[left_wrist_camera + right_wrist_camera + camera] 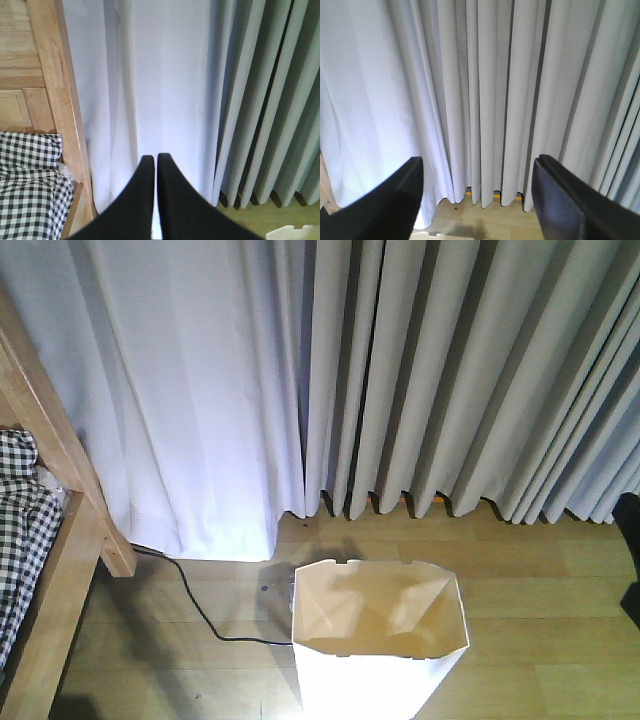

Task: Move trash bin to bedside with robot

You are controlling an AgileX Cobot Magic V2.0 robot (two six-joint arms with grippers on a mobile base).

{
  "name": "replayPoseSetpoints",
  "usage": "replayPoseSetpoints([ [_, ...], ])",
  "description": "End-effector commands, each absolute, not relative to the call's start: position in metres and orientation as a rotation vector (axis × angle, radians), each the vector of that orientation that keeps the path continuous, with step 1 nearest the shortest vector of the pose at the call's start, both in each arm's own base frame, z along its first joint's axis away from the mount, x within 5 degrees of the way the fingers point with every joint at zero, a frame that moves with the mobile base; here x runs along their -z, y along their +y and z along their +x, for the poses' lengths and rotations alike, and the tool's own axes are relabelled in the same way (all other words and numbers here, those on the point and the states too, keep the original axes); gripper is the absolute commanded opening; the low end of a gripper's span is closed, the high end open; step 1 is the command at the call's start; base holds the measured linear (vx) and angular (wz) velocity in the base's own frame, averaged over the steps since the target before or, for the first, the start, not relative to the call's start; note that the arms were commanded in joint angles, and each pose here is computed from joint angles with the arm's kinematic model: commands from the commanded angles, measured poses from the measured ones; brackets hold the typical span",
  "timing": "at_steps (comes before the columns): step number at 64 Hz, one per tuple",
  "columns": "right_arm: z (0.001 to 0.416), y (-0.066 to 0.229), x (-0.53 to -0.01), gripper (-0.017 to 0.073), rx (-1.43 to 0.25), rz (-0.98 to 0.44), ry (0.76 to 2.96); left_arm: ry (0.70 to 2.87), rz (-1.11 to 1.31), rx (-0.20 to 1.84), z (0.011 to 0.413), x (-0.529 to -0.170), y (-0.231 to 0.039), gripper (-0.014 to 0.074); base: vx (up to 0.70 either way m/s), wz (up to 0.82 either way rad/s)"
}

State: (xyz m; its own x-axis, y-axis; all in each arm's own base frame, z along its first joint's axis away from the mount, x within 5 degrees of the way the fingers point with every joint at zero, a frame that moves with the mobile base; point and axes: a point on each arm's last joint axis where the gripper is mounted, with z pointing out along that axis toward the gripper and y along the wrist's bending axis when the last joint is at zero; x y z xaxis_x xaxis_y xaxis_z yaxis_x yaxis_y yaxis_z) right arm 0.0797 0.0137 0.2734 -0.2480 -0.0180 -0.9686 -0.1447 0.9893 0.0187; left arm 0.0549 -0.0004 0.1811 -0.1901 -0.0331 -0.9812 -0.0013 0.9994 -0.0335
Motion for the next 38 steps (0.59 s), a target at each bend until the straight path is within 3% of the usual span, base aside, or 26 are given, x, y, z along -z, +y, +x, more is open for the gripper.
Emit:
replayPoseSetpoints([
  [1,0.076,0.013,-0.291,0.0469,-0.109,-0.110,1.695,1.697,-0.029,0.036,0.056,-0.182,0.000,-0.0006,0.00,0.00],
  [26,0.064,0.015,-0.293,0.0440,-0.081,-0.183,1.644,1.697,-0.029,0.036,0.056,-0.182,0.000,-0.0006,0.00,0.00],
  [32,0.064,0.014,-0.293,0.0284,-0.055,-0.192,1.643,1.697,-0.029,0.036,0.056,-0.182,0.000,-0.0006,0.00,0.00],
  [38,0.064,0.013,-0.295,0.0059,-0.043,-0.186,1.625,1.697,-0.029,0.036,0.056,-0.182,0.000,-0.0006,0.00,0.00],
])
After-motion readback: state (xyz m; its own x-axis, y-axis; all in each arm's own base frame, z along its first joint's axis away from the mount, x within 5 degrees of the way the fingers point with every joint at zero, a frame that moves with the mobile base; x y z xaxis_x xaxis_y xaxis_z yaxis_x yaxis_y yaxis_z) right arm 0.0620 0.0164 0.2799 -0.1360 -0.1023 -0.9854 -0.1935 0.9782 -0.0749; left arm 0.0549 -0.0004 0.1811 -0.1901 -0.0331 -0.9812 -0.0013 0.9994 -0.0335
